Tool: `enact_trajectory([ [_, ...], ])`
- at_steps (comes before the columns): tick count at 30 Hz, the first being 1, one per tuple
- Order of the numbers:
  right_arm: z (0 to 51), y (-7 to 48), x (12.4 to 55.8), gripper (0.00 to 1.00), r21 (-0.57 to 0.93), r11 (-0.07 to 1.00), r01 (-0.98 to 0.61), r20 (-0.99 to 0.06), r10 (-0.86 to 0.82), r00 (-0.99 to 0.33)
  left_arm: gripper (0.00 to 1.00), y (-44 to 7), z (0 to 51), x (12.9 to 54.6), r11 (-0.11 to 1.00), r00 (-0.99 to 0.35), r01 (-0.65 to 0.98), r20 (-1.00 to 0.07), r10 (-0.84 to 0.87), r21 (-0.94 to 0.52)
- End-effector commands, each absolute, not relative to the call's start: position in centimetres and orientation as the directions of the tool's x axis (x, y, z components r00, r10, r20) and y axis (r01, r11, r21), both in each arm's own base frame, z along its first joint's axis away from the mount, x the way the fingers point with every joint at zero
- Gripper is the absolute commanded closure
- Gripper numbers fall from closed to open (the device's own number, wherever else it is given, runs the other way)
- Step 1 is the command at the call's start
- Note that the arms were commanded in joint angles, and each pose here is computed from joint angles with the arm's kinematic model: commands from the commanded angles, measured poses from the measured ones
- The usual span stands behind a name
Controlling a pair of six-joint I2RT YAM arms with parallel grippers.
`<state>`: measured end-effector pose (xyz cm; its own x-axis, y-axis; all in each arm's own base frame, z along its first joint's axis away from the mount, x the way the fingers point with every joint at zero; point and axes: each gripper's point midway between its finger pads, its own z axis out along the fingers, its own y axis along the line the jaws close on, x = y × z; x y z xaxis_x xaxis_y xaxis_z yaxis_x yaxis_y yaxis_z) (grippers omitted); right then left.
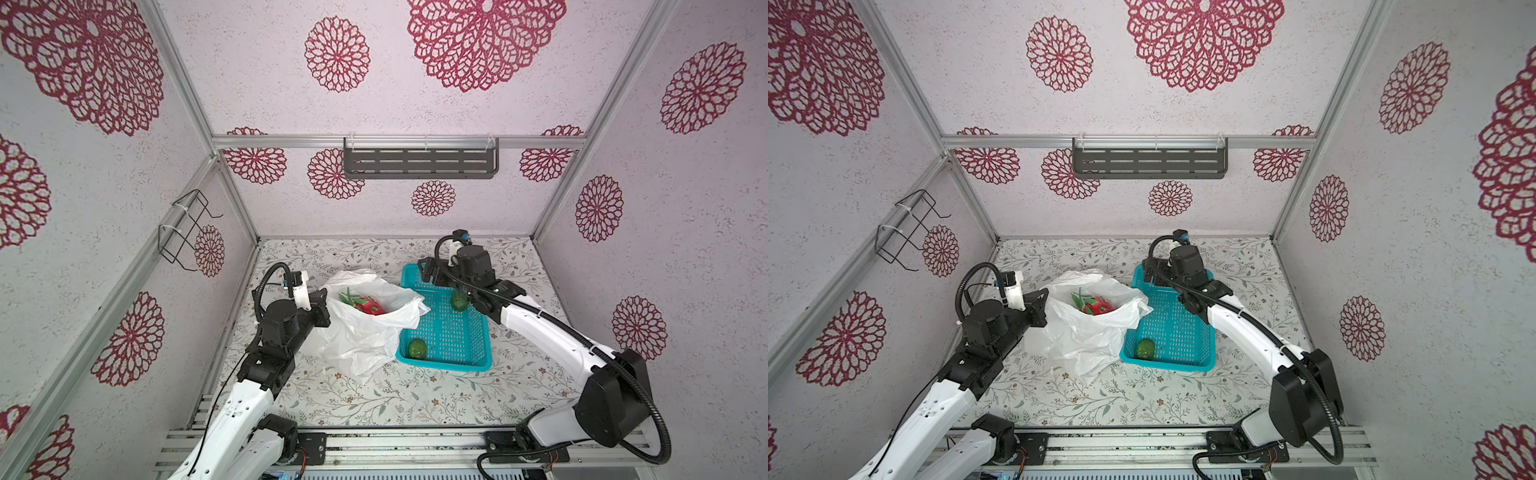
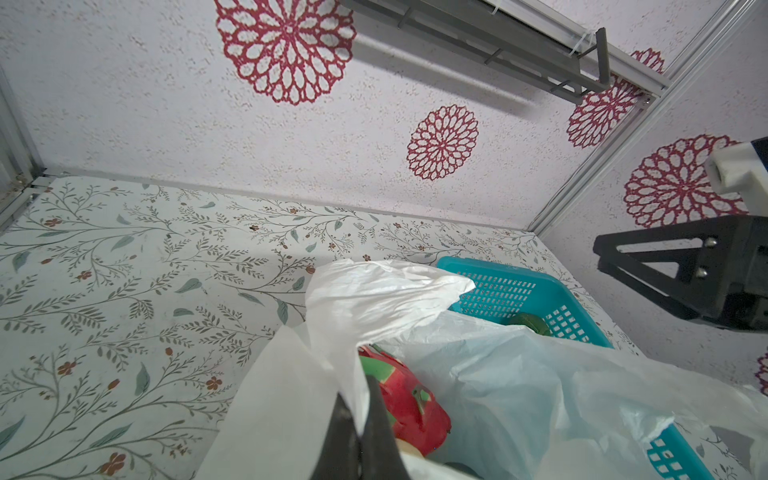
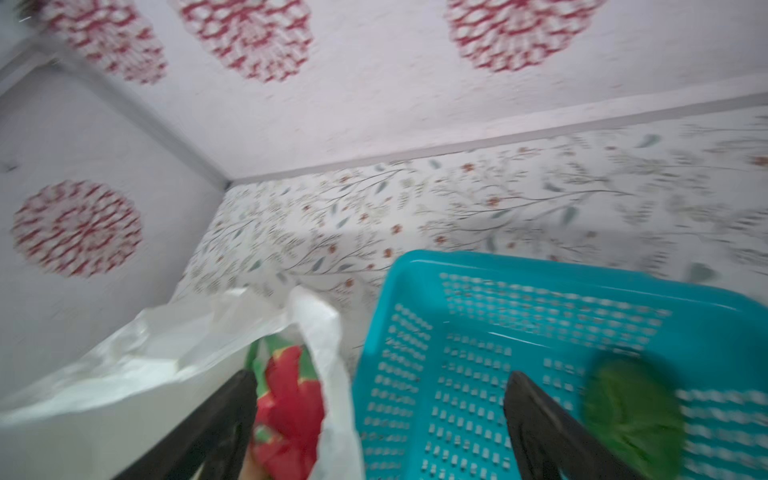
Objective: Place the fruits into the plastic bag
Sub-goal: 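Move the right gripper into the basket and grasp the dark green fruit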
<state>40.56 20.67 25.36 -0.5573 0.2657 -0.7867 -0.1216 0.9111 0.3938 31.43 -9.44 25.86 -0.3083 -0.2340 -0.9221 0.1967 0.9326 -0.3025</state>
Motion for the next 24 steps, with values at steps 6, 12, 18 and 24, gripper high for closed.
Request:
enact_trajectory([
  [6, 16.3, 13.7, 41.9, 0.06, 0.074, 0.978, 0.195, -0.647, 0.196, -0.737, 1.00, -9.8, 27.0, 31.7, 0.931, -0.278, 0.220, -0.933, -0.227, -0.292],
  [12, 12.2, 14.6, 43.2, 0.08, -0.039, 0.990, 0.135, -0.551, 0.091, -0.830, 1.00, -9.5, 27.3, 31.4, 0.933, -0.264, 0.211, -0.936, -0.232, -0.291],
  [18, 9.3, 14.2, 43.1, 0.09, -0.113, 0.985, 0.130, -0.478, 0.061, -0.876, 1.00, -8.9, 27.3, 30.9, 0.938, -0.254, 0.192, -0.938, -0.237, -0.290],
  [24, 7.6, 14.3, 42.8, 0.11, -0.119, 0.986, 0.120, -0.450, 0.054, -0.891, 1.00, -8.9, 27.1, 30.9, 0.939, -0.258, 0.188, -0.937, -0.236, -0.288],
])
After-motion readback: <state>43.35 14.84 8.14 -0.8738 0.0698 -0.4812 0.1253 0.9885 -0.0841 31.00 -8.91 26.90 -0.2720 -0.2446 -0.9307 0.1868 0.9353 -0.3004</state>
